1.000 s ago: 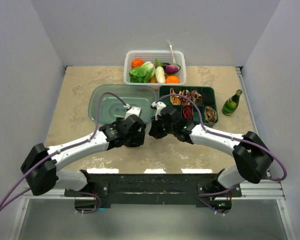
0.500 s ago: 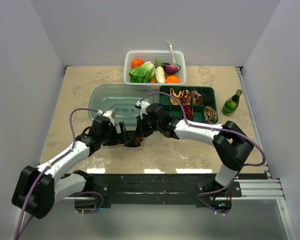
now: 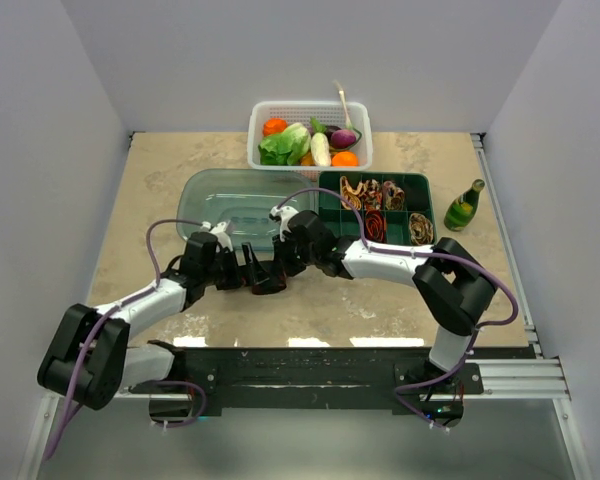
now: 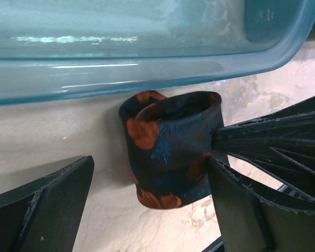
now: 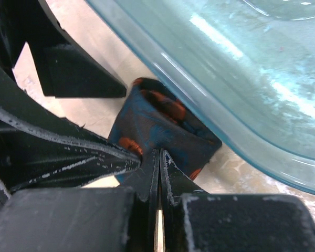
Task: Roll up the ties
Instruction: Pick up the tie at the center of the board.
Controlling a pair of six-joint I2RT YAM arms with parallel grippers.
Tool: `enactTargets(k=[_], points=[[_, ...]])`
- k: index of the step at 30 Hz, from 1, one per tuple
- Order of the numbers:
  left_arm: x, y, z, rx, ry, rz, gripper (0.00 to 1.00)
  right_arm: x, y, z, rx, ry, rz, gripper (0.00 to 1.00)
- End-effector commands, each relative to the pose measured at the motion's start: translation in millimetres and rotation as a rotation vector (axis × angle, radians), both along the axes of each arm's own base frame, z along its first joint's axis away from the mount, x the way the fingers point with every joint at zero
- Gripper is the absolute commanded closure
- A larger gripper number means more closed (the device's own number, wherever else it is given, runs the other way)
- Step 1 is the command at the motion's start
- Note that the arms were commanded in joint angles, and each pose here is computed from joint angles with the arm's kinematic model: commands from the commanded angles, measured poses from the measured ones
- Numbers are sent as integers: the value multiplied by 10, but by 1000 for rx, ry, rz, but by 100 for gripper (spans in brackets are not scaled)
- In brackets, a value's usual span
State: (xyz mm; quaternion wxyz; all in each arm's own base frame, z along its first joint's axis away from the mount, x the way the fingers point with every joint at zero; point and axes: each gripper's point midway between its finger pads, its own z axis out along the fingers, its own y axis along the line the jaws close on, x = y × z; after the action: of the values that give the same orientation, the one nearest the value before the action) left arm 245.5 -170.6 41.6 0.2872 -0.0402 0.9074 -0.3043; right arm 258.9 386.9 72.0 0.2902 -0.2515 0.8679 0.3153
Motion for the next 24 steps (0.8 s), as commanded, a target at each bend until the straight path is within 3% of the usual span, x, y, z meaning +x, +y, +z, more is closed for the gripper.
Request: enactTargets(k=[1,11,16,19,20,24], points=[[70,-124,67,-79,-41,-27,7,123,-24,23,-28,-49,-40,100],[78,-228,37,-160,-31,-21,14,100,-57,-35,-27,-41,-47,100],[103,-228,49,-174,-37,-4,18,135,-75,269,49,-68,-71,100],[97,-233,40,-179,-39,-3,20,200,-180,516,116,-81,-115,91],[99,-234,42,-181,-42,-2,20,221,-242,518,122,-74,-122,81],[95,-257,79,-207,-58,-6,22,203,-344,526,128,-51,-109,60]])
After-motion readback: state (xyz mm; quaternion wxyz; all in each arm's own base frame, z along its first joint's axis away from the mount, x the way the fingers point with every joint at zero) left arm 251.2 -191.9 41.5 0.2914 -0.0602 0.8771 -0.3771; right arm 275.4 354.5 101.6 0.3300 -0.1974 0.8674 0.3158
